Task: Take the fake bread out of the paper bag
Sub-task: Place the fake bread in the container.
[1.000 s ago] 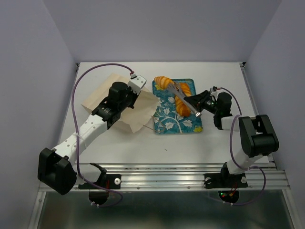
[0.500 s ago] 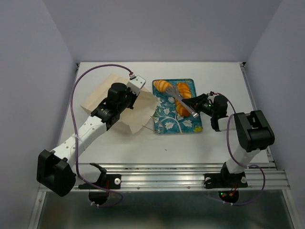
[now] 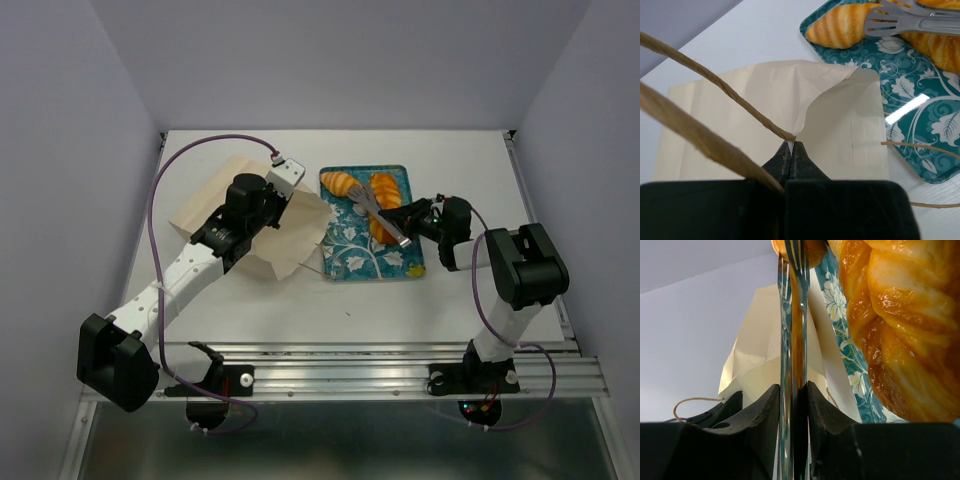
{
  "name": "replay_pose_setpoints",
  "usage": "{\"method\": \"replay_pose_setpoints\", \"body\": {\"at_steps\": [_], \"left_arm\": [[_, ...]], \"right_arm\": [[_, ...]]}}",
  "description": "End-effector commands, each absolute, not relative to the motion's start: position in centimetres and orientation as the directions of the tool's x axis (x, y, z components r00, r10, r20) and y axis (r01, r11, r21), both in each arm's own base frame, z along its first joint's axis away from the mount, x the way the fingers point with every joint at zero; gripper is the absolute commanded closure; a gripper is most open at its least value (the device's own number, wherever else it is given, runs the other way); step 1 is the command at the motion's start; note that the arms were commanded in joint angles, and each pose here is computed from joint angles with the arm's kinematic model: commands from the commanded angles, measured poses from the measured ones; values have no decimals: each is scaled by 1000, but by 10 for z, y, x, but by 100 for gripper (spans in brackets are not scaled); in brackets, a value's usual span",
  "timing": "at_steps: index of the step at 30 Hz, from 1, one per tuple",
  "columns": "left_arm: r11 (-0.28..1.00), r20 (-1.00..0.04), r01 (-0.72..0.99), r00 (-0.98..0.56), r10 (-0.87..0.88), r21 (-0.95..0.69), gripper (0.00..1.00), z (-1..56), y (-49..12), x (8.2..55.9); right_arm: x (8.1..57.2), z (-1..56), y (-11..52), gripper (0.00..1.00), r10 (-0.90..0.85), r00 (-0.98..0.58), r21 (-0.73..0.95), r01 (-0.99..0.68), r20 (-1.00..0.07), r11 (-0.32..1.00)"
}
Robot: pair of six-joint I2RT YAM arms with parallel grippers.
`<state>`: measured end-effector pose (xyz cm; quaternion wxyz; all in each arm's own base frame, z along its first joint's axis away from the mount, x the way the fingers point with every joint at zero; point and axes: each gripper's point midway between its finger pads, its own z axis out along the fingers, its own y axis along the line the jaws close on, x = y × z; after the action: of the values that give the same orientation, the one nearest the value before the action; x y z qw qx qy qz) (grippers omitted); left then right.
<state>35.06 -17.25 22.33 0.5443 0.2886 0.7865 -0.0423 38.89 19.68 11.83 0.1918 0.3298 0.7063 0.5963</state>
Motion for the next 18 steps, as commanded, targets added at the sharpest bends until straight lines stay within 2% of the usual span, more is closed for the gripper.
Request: {"method": "replay_pose_setpoints", "body": {"at_steps": [1, 3, 4, 13, 18], "left_arm": [[851, -907, 467, -203, 368, 241, 100, 242, -169, 352], [851, -907, 467, -204, 369, 241, 100, 242, -169, 352], [850, -905, 467, -209, 372, 242, 100, 239, -169, 352], [848, -903, 470, -206, 377, 247, 100, 239, -168, 351], [844, -902, 472, -201, 382, 253, 100, 240, -168, 351]], "right_arm": [[397, 130, 199, 66, 701, -709, 975, 201, 76, 98], [396, 131, 199, 61, 700, -710, 975, 199, 75, 97], [397, 133, 199, 55, 701, -709, 976, 196, 73, 97], [397, 139, 197, 46, 710, -704, 978, 166, 28, 126], [397, 148, 195, 46, 715, -699, 981, 140, 1, 135]]}}
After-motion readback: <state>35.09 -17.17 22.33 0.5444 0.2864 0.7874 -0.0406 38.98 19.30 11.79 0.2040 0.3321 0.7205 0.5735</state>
